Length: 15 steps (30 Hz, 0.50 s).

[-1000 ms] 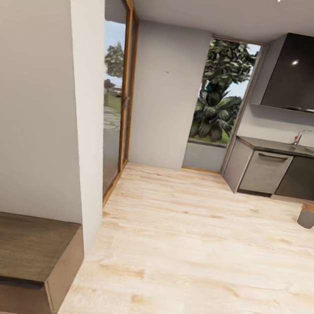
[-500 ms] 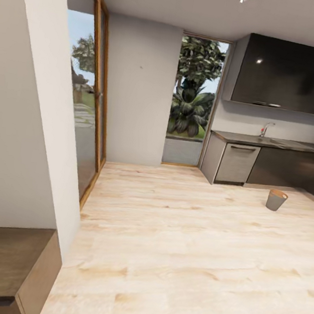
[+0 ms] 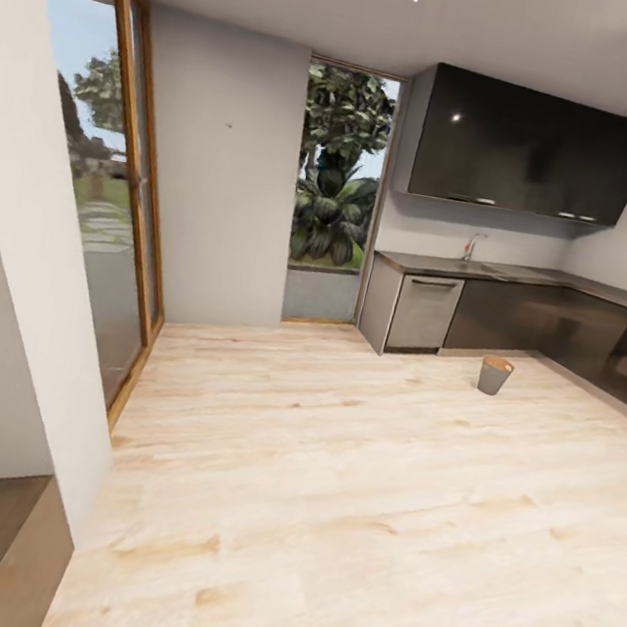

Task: Put the three can of soda from the living room inside the tash can in the kitchen.

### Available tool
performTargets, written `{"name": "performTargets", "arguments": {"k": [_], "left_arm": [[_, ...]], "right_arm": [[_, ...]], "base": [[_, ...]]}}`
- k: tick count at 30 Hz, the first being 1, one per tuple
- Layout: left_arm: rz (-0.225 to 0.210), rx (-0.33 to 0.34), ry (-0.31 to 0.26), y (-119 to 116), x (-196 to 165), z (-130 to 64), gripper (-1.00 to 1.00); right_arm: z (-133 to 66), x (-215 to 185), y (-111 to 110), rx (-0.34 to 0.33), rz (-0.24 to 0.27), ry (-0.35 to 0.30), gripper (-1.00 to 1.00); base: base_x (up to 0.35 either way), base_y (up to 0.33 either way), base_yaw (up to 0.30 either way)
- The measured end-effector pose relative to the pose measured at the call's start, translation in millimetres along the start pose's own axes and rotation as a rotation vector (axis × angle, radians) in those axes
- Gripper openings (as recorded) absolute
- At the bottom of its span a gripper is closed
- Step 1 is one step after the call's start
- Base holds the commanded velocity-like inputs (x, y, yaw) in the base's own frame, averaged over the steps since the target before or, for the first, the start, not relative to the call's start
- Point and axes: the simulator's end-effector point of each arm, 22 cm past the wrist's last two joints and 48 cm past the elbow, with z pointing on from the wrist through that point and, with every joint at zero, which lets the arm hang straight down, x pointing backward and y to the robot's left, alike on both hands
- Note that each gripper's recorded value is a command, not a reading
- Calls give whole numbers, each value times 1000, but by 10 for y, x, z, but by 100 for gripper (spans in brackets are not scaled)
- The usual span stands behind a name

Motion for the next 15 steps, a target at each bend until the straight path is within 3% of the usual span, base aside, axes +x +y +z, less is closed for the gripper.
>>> {"name": "performTargets", "arguments": {"k": [15], "left_arm": [[0, 0, 0, -1, 0, 0, 100]], "right_arm": [[0, 1, 0, 0, 0, 0, 100]], "base": [[0, 0, -300]]}}
